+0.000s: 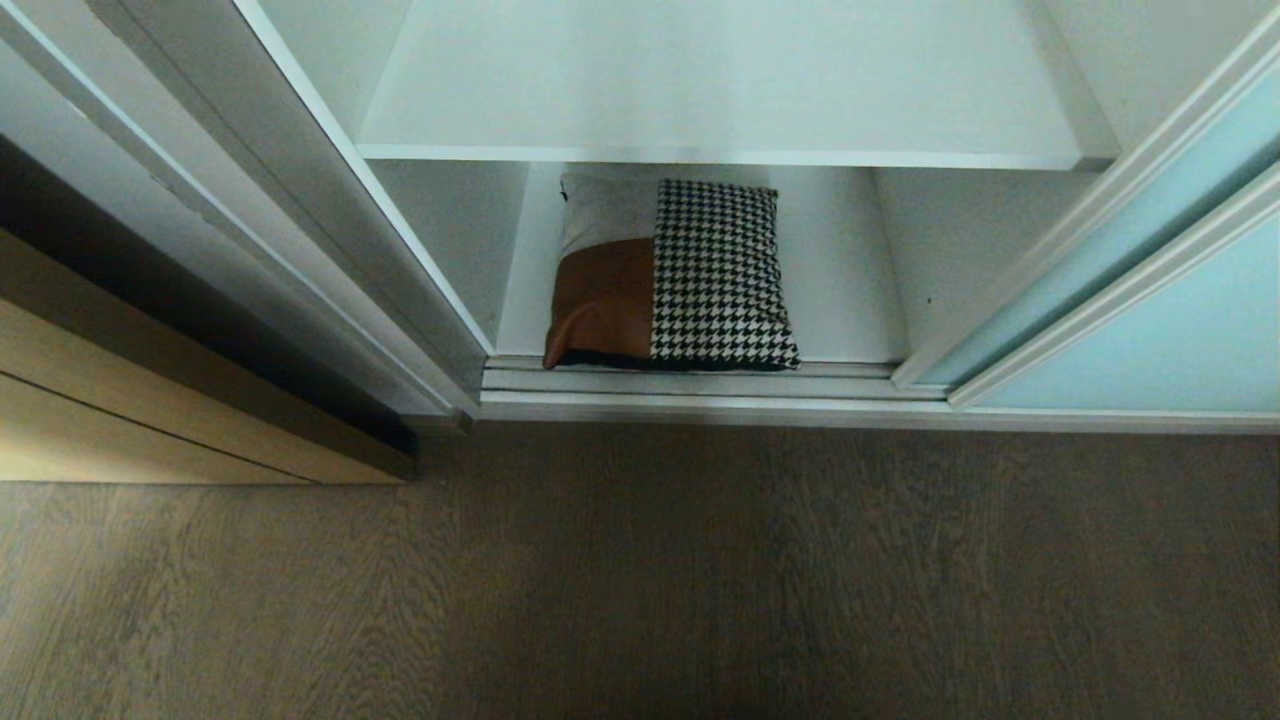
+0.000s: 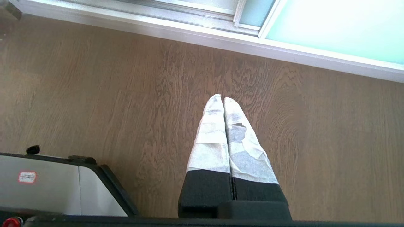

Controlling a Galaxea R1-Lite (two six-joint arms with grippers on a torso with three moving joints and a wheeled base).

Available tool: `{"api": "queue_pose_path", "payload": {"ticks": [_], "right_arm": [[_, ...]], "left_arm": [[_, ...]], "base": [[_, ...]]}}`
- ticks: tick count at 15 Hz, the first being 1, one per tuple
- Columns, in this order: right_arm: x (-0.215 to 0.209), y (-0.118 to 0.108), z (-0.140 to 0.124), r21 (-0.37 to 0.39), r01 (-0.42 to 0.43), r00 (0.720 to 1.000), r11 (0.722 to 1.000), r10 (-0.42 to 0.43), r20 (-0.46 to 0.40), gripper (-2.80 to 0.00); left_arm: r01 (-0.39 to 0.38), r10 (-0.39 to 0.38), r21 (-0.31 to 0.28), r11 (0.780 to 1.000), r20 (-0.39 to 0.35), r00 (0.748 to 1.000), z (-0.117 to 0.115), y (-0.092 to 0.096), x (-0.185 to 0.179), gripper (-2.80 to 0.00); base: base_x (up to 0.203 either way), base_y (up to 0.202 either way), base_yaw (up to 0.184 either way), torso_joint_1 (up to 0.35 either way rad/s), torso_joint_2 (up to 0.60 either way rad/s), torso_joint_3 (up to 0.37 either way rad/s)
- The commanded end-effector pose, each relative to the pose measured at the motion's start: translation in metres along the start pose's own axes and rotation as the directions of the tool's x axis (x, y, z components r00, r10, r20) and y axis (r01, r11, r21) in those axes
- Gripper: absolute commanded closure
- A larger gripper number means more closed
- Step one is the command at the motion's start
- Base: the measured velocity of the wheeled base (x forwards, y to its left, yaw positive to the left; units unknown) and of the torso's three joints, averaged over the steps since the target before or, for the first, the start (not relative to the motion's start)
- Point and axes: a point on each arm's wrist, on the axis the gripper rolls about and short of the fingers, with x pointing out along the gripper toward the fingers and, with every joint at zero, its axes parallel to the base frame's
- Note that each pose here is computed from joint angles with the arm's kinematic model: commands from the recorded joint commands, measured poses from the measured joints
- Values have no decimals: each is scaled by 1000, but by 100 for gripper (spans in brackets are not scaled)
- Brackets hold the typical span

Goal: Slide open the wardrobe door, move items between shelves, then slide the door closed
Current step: Place the pillow on the higher shelf

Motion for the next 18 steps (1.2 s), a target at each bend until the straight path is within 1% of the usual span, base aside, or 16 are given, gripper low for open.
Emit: {"api": "queue_pose_path", "payload": {"ticks": [1, 4, 7, 18], "right_arm": [[0, 0, -1, 6, -1, 1000, 1000, 1, -4, 0], [0, 0, -1, 4, 0, 1000, 1000, 0, -9, 0], [0, 0, -1, 16, 25, 1000, 1000, -25, -12, 0], [0, 0, -1, 14, 25, 1000, 1000, -25, -10, 0]], "left_arm": [[0, 0, 1, 1000, -1, 1000, 0, 0, 0, 0], [0, 0, 1, 1000, -1, 1000, 0, 0, 0, 0], [0, 0, 1, 1000, -2, 1000, 0, 0, 0, 0], [0, 0, 1, 1000, 0, 1000, 0, 0, 0, 0]], "base": [[0, 0, 0, 0, 0, 0], [0, 0, 0, 0, 0, 0], [0, 0, 0, 0, 0, 0], [0, 0, 0, 0, 0, 0]]}}
